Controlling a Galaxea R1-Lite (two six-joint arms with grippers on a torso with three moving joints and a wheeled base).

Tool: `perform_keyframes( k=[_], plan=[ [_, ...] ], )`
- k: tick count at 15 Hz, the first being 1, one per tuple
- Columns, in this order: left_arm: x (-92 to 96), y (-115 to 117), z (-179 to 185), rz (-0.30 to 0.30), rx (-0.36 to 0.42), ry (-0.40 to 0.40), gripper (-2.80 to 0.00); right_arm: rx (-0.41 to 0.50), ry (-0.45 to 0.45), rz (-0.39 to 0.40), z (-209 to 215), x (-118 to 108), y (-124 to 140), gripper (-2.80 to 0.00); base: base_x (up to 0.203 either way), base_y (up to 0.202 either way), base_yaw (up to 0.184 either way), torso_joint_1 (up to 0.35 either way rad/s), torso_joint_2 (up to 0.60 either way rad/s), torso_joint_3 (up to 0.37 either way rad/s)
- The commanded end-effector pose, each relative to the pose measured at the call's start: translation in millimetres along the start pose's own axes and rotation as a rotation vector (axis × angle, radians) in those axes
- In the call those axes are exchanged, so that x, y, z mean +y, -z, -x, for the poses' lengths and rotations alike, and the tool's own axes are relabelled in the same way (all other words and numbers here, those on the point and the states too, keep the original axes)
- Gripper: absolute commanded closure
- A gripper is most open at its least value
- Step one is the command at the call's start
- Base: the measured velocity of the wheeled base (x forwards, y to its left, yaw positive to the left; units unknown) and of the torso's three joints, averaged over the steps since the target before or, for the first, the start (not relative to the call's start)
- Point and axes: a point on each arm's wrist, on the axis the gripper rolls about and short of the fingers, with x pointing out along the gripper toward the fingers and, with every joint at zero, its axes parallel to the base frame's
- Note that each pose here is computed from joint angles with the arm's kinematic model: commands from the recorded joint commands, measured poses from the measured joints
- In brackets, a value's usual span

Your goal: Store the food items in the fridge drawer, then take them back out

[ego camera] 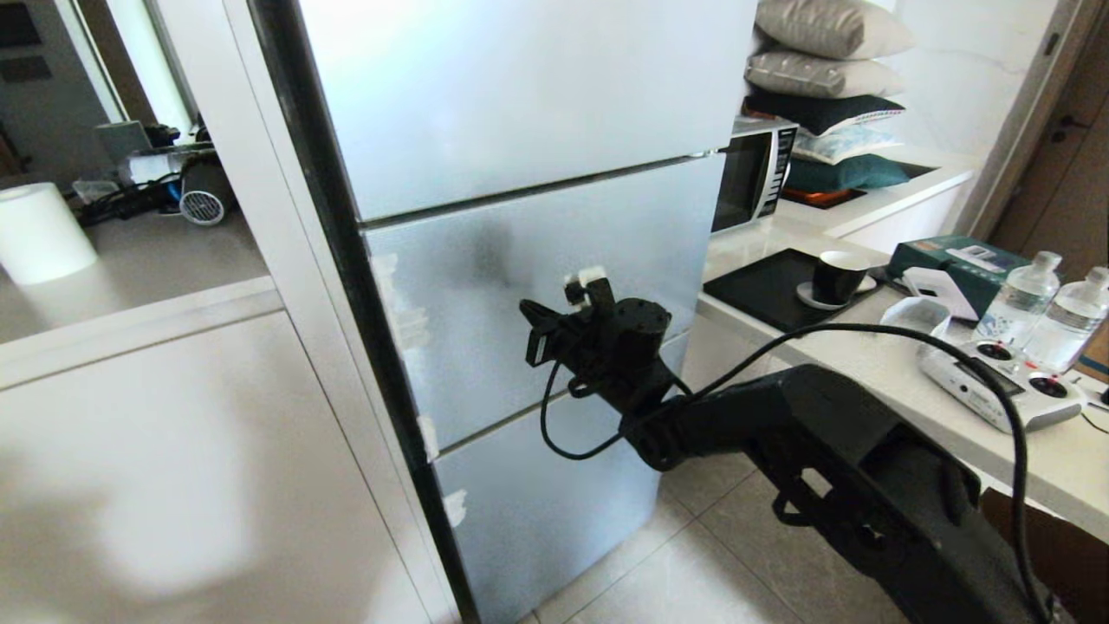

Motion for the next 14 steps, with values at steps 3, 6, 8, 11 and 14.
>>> perform_keyframes(
  k=[3,6,8,11,14],
  plan=[
    [0.0,0.0,-0.1,0.000,0.002,-0.001,0.00,0.045,0.008,-0.020,-0.7,1.1,18.8,0.00,0.000,0.000,0.000,0.000,0.00,0.000],
    [0.0,0.0,-0.1,0.000,0.002,-0.001,0.00,0.080,0.032,-0.029,11.3,12.1,-4.5,0.00,0.000,0.000,0.000,0.000,0.00,0.000],
    [0.0,0.0,-0.1,0.000,0.002,-0.001,0.00,0.120,0.022,-0.041,38.8,26.5,-49.3,0.00,0.000,0.000,0.000,0.000,0.00,0.000],
    [0.0,0.0,-0.1,0.000,0.002,-0.001,0.00,0.117,-0.010,-0.053,104.6,49.9,-133.8,0.00,0.000,0.000,0.000,0.000,0.00,0.000],
    [0.0,0.0,-0.1,0.000,0.002,-0.001,0.00,0.066,0.003,-0.051,190.8,62.1,-202.3,0.00,0.000,0.000,0.000,0.000,0.00,0.000]
  ],
)
